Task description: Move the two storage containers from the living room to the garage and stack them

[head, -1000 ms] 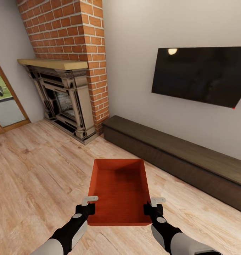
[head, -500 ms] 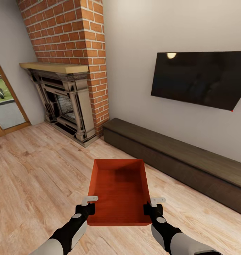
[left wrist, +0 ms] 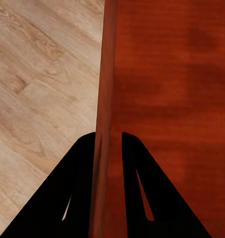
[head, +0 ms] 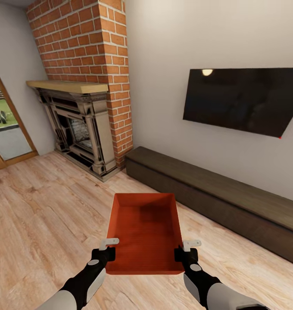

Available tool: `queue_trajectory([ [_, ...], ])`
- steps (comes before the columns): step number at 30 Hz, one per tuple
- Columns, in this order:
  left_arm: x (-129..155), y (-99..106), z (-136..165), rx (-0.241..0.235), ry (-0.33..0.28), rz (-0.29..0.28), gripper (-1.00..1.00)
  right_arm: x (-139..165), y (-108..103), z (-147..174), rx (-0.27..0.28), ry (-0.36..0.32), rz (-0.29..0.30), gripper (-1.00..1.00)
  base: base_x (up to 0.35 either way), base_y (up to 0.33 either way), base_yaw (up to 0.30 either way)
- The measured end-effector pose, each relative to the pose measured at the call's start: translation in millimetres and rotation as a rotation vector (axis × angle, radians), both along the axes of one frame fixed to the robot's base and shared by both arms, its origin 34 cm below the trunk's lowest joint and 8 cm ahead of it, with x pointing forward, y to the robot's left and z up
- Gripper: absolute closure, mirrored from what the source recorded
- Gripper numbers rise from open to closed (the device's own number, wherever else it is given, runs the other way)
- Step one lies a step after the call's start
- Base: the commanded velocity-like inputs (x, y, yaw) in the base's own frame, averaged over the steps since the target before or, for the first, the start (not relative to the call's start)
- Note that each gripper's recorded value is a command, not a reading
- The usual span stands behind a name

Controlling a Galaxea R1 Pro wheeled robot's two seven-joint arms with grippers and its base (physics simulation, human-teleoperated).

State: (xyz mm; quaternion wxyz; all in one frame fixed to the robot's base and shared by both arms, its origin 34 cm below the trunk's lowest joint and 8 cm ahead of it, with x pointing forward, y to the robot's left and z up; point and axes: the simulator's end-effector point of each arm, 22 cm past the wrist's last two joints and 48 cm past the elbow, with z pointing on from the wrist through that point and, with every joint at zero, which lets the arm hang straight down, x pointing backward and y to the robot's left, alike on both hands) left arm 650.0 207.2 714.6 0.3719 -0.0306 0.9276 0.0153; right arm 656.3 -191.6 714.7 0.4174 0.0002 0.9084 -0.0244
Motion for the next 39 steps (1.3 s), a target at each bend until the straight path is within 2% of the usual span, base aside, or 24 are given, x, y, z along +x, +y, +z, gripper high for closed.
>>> queue_trajectory([
  [39,14,0,33,-0.002,-0.063,0.001,1.0,14,0,33,-0.001,-0.063,0.001,1.0,0.0,0.0,0.0],
])
